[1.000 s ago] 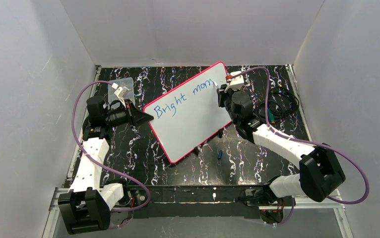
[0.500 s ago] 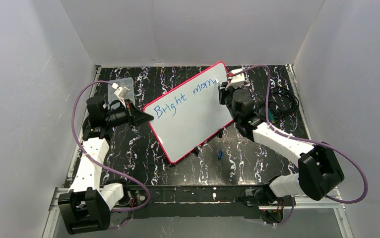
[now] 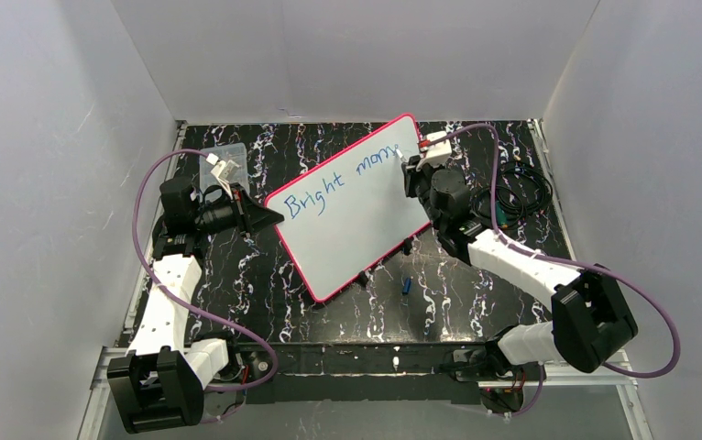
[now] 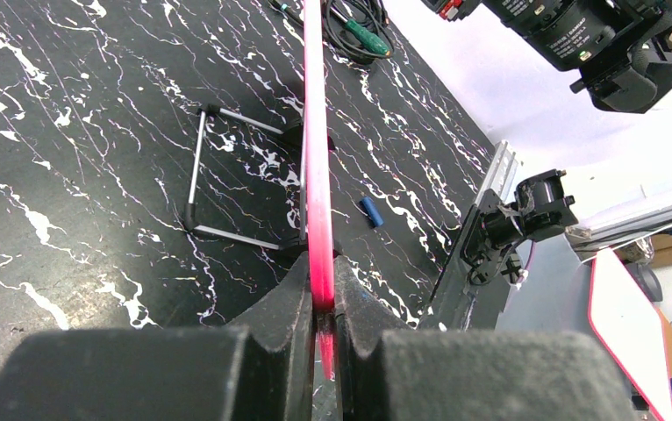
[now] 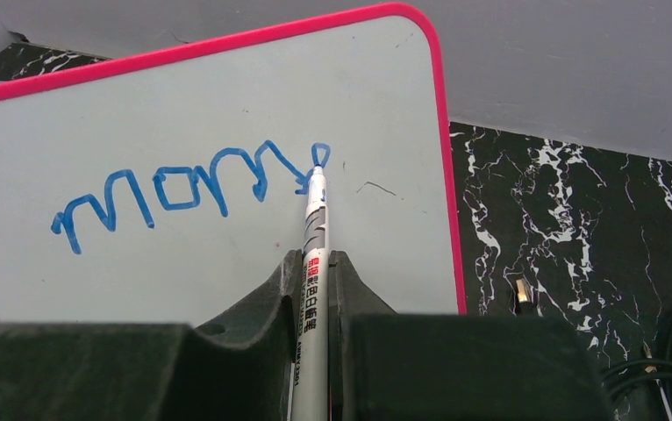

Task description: Write a sentence on the whiteboard

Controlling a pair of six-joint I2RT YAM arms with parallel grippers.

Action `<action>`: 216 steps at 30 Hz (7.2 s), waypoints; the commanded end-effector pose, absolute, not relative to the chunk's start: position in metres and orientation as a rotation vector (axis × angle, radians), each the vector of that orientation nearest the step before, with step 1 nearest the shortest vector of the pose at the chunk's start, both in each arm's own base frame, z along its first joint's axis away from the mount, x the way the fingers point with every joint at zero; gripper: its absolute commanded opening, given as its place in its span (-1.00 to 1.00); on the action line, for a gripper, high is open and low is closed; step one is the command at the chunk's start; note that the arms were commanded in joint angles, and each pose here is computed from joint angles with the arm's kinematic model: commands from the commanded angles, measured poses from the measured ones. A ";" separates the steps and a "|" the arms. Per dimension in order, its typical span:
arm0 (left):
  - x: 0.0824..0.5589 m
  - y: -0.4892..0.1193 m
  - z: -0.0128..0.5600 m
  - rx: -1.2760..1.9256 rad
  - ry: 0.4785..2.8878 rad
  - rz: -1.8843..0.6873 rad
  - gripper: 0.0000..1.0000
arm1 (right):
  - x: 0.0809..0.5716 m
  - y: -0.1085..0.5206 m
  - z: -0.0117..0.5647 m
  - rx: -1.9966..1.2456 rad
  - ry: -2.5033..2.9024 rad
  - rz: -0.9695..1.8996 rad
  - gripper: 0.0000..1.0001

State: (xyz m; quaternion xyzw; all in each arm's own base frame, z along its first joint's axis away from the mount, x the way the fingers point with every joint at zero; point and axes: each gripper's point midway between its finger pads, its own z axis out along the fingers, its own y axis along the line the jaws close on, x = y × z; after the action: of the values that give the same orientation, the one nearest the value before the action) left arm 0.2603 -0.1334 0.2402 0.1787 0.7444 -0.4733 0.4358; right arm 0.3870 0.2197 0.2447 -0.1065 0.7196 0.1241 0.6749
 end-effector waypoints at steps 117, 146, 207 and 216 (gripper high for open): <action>0.256 -0.135 0.257 0.534 1.763 -1.150 -1.00 | 0.416 0.204 0.266 -0.151 1.571 0.207 -0.97; 0.255 -0.135 0.257 0.534 1.758 -1.146 -1.00 | 0.399 0.183 0.297 -0.113 1.515 0.176 -0.97; 0.255 -0.135 0.258 0.537 1.757 -1.147 -1.00 | 0.420 0.196 0.271 -0.168 1.568 0.208 -0.97; 0.255 -0.135 0.258 0.538 1.755 -1.146 -1.00 | 0.410 0.190 0.249 -0.163 1.614 0.209 -0.97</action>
State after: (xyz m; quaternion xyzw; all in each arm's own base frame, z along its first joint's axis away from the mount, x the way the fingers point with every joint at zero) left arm 0.2595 -0.1339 0.2416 0.1761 0.7429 -0.4762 0.4362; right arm 0.4160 0.1926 0.2399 -0.0832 0.7285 0.0807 0.6752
